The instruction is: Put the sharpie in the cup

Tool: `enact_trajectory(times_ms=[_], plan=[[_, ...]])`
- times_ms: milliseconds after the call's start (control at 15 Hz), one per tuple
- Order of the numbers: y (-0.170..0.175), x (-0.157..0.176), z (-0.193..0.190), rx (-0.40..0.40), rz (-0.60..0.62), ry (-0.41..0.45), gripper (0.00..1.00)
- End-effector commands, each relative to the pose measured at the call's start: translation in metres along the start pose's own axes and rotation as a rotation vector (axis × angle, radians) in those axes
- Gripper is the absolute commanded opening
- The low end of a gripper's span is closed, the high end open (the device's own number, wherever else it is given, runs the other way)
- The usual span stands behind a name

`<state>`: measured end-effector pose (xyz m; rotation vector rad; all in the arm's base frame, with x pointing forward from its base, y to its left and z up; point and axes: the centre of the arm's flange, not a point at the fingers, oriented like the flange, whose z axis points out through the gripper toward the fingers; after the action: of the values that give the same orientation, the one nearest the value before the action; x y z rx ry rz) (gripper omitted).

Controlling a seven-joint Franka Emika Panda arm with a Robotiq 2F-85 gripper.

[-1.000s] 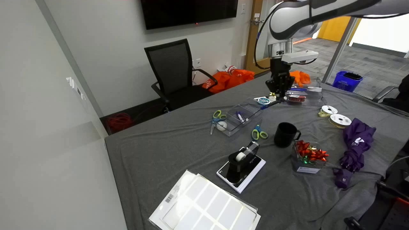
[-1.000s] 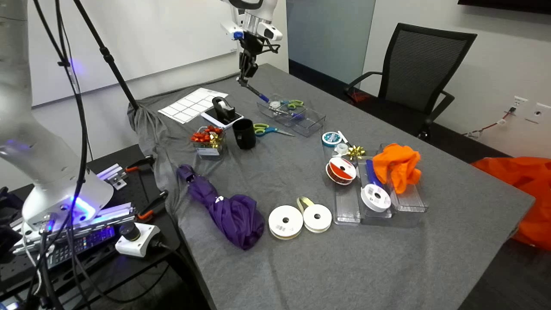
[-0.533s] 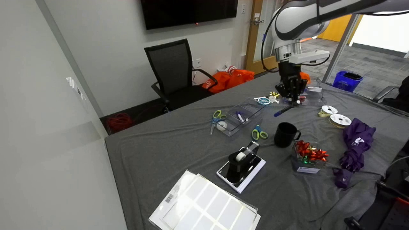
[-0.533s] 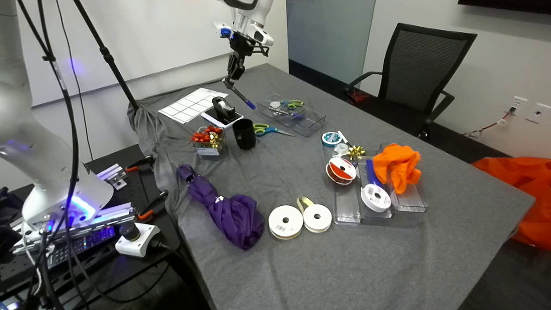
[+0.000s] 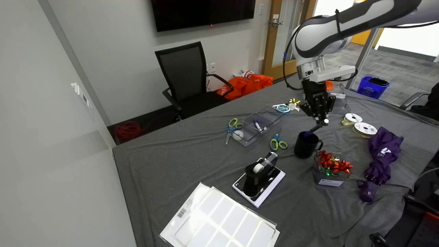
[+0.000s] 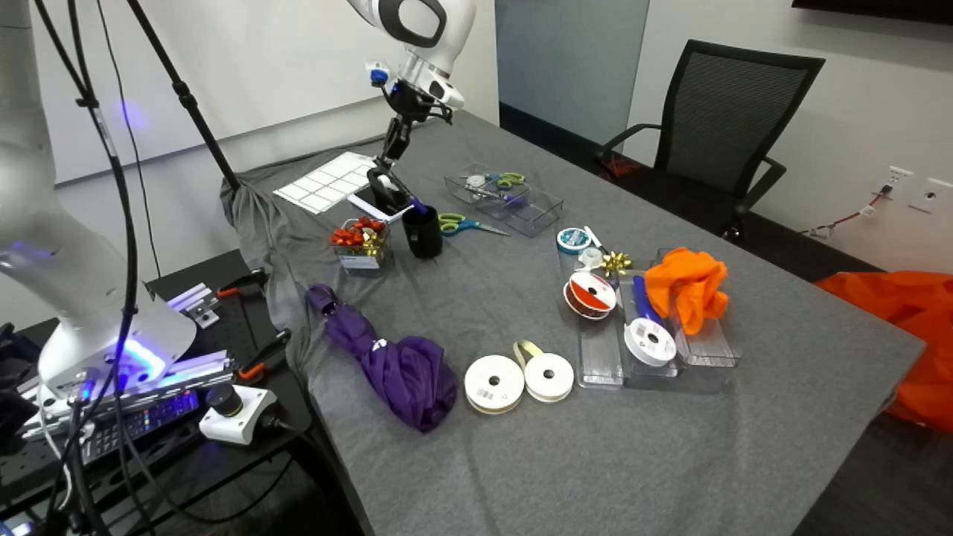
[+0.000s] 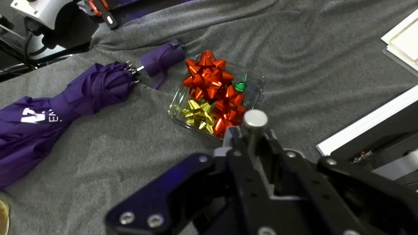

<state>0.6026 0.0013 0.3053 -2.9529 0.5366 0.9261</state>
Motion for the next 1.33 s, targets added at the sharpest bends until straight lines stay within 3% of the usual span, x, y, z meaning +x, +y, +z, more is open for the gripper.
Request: enact_trajectory(times_ms=[0,600,667,800,1267], plan=[[0.003,0.003,0.015,-0.017,0.045,-0.007,0.04],[0.001,0.036,0.042,-0.05,0.113,0.053,0.04],[0.002,0.037,0.043,-0.054,0.111,0.073,0.42],[0.004,0.037,0.043,-0.062,0.091,0.121,0.49],[0.012,0.033,0.019,-0.02,0.015,0.348,0.97]])
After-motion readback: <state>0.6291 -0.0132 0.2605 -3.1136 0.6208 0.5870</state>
